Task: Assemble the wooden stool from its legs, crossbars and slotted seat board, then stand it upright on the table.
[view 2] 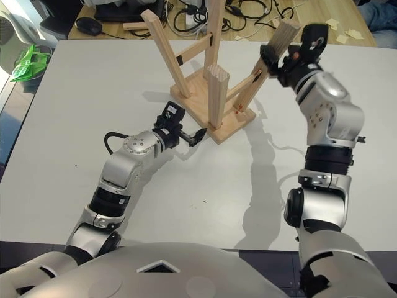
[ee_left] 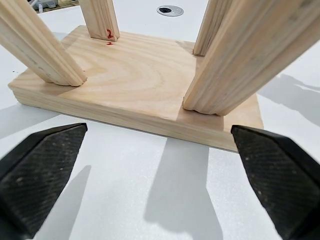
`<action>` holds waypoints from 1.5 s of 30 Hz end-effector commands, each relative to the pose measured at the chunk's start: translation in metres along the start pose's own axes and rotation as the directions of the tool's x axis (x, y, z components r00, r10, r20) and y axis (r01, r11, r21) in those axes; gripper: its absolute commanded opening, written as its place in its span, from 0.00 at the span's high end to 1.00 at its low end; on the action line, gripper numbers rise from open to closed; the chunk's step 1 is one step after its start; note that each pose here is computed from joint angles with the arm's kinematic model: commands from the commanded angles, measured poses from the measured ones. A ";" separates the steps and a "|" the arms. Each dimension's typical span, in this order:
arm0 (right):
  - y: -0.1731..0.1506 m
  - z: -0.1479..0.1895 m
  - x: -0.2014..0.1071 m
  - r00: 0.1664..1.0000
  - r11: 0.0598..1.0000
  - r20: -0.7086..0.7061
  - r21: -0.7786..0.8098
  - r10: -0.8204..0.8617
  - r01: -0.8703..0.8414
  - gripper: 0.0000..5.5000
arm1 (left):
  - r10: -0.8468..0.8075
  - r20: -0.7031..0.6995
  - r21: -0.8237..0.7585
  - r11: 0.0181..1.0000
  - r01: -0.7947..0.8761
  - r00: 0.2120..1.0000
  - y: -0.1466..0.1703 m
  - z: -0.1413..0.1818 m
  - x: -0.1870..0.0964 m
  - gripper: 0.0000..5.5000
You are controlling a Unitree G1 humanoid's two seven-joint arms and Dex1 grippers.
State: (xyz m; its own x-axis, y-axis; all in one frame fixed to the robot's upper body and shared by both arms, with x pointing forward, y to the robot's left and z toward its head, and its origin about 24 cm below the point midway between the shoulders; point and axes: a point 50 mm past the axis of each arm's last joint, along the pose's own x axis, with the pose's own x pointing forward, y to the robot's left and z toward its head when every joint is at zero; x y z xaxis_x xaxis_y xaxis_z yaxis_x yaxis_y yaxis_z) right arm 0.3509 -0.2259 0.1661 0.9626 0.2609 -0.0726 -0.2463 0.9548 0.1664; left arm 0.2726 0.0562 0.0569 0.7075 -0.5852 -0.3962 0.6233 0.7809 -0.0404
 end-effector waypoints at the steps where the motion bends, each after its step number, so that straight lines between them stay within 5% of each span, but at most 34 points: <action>1: 0.005 0.027 0.003 0.995 0.998 0.077 -0.001 0.057 -0.057 0.28 | 0.012 0.011 0.012 1.000 -0.012 1.000 0.002 0.004 0.001 0.02; 4: 0.003 0.026 0.002 0.997 0.998 0.055 -0.019 0.061 -0.060 0.28 | 0.009 0.012 0.015 1.000 -0.009 1.000 0.002 0.004 0.001 0.02; 7: -0.001 -0.021 0.000 0.978 0.996 -0.205 -0.061 0.047 -0.060 0.28 | 0.009 0.012 0.017 1.000 -0.010 1.000 0.002 0.003 -0.001 0.02; 10: -0.003 -0.093 -0.016 0.829 0.990 -0.560 -0.111 0.004 -0.081 0.28 | 0.008 0.013 0.016 1.000 -0.009 1.000 0.001 0.004 -0.001 0.02; 13: -0.001 -0.116 -0.021 0.748 0.991 -0.662 -0.126 -0.049 -0.047 0.28 | 0.007 0.016 0.015 1.000 -0.007 1.000 0.000 0.005 0.000 0.02; 18: 0.005 -0.100 -0.010 0.830 0.993 -0.557 -0.110 -0.025 -0.044 0.28 | 0.010 0.019 0.014 1.000 -0.010 1.000 0.000 0.004 0.001 0.02; 23: 0.012 -0.035 0.007 0.977 0.998 -0.203 0.014 0.066 -0.065 0.28 | 0.013 0.022 0.018 1.000 -0.013 1.000 0.002 0.005 0.003 0.02; 30: 0.011 0.024 0.010 0.992 0.984 0.058 0.133 0.110 -0.116 0.28 | 0.011 0.019 0.025 1.000 -0.011 1.000 0.003 0.005 0.002 0.02; 32: 0.013 0.015 0.009 0.993 0.988 0.002 0.100 0.116 -0.116 0.28 | 0.007 0.019 0.028 1.000 -0.008 1.000 0.002 0.005 0.001 0.02; 34: 0.010 -0.022 0.007 0.973 0.997 -0.220 0.012 0.075 -0.074 0.28 | 0.007 0.016 0.030 1.000 -0.007 1.000 0.002 0.004 0.000 0.02; 37: -0.005 -0.087 -0.010 0.831 0.993 -0.552 -0.118 -0.067 0.002 0.28 | 0.004 0.012 0.031 1.000 -0.004 1.000 0.001 0.003 -0.002 0.02; 39: -0.007 -0.113 -0.020 0.757 0.983 -0.641 -0.184 -0.126 0.008 0.28 | 0.004 0.014 0.031 0.999 -0.004 1.000 0.001 0.004 -0.002 0.02; 42: -0.002 -0.112 -0.017 0.788 0.986 -0.605 -0.164 -0.111 0.013 0.28 | 0.007 0.016 0.032 0.999 -0.007 1.000 0.002 0.004 -0.002 0.02; 45: 0.008 -0.080 -0.002 0.911 0.995 -0.409 -0.098 -0.043 0.003 0.28 | 0.009 0.014 0.032 0.999 -0.010 1.000 0.002 0.003 0.000 0.02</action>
State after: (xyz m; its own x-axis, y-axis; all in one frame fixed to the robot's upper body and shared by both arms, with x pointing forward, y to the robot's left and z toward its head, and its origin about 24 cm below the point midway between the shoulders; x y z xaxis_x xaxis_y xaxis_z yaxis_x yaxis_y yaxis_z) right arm 0.3480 -0.2065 0.1214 0.8799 0.2754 -0.3872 -0.2945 0.9556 0.0103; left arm 0.2732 0.0571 0.0594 0.7138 -0.5879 -0.3806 0.6287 0.7773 -0.0215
